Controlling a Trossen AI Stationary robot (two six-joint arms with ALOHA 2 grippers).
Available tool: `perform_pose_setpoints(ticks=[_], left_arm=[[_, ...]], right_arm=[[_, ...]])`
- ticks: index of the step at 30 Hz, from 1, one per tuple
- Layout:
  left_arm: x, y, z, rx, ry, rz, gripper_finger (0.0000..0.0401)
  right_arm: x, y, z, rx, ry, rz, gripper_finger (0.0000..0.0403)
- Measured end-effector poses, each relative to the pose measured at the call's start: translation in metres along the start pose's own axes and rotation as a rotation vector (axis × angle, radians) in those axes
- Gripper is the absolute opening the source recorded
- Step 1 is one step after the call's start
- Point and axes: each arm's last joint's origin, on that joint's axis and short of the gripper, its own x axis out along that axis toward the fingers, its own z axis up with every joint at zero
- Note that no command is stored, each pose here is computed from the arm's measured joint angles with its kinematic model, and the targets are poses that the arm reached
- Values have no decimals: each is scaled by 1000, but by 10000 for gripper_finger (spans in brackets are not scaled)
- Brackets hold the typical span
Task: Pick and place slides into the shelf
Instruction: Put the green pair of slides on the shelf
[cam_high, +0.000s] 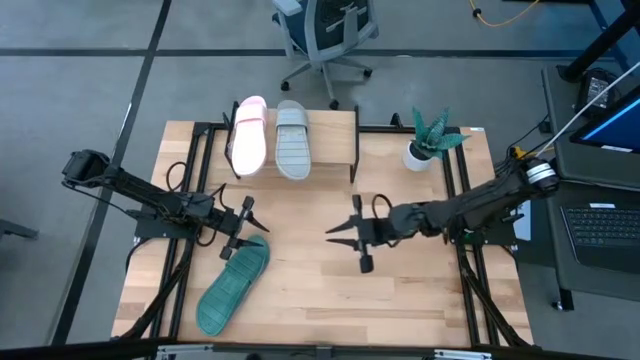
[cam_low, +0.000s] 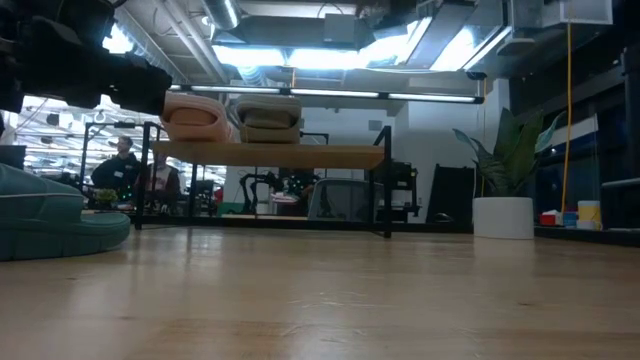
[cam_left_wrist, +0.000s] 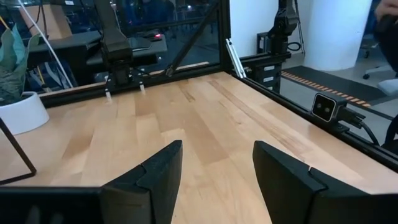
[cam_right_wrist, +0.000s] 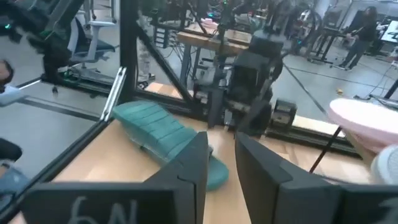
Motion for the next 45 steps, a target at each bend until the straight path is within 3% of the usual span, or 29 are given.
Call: perform_pose_setpoints(ticks=[9,13,22,28,34,41,45], left_arm=[[0,-1,0,0,0,-35,190],[5,-1,7,-31,34,-64,190],[21,-16,62,31,322,-155,190],[14,-37,85,65,549,-77,190],[11,-66,89,84,625,-107,190],[0,-87,68,36,846,-57,190],[-2,-95,62,58,881,-36,190]], right_arm=[[-19,12,-42,-8,28,39,83],[-24,17,-46,2,-24,47,83],[-28,19,-50,8,-51,50,83],[-28,19,-50,9,-51,50,83],[-28,19,-49,47,-51,52,83],[-28,19,-49,105,-59,52,83],[-28,19,-48,110,-61,52,83]])
